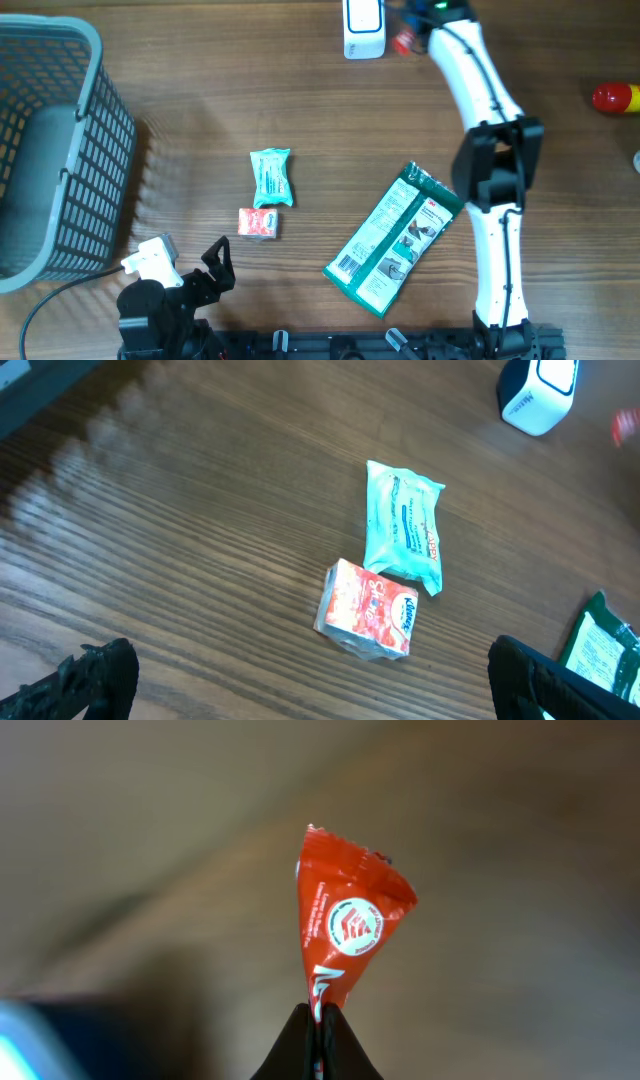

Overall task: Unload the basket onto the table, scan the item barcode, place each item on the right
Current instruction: 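Carry the sachet right and drop it beside the sriracha bottle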

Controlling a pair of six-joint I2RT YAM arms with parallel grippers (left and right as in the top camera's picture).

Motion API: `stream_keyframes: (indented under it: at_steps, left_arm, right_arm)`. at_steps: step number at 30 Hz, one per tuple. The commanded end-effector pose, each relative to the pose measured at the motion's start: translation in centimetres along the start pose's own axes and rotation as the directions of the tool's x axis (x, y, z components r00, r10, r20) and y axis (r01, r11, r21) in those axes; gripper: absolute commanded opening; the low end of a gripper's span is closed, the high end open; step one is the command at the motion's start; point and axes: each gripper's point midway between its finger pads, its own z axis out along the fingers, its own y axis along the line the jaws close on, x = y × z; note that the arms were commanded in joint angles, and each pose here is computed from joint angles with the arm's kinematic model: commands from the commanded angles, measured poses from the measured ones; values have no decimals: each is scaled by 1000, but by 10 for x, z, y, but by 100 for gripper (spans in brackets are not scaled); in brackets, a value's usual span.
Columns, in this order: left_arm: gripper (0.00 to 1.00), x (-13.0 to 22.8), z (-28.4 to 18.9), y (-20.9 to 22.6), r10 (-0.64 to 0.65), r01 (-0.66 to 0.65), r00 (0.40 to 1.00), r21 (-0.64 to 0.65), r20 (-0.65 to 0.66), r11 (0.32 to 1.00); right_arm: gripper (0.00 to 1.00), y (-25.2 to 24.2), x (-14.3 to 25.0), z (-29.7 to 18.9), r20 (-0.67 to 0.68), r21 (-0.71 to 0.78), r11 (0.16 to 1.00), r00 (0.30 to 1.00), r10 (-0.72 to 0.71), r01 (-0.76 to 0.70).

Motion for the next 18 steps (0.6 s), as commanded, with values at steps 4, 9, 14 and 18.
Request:
stream_keyframes:
  at_steps: [4, 9, 14, 18]
  left_arm:
    - [100, 0, -1, -3, -2, 2, 1000, 17, 2, 1000]
    - [100, 0, -1, -3, -2, 2, 1000, 17, 2, 1000]
    - [100, 0, -1, -3, -2, 2, 1000, 17, 2, 1000]
    - [100, 0, -1, -3, -2, 2, 1000, 17, 2, 1000]
  right_arm:
    - [5, -190, -24, 25, -20, 418, 828, 907, 421, -375]
    - [5, -272, -35, 27, -21, 529, 747, 874, 486, -403]
    - [5, -326, -43, 26, 2, 579, 686, 843, 538, -440]
    - [4, -357, -46, 21, 19, 612, 643, 822, 570, -460]
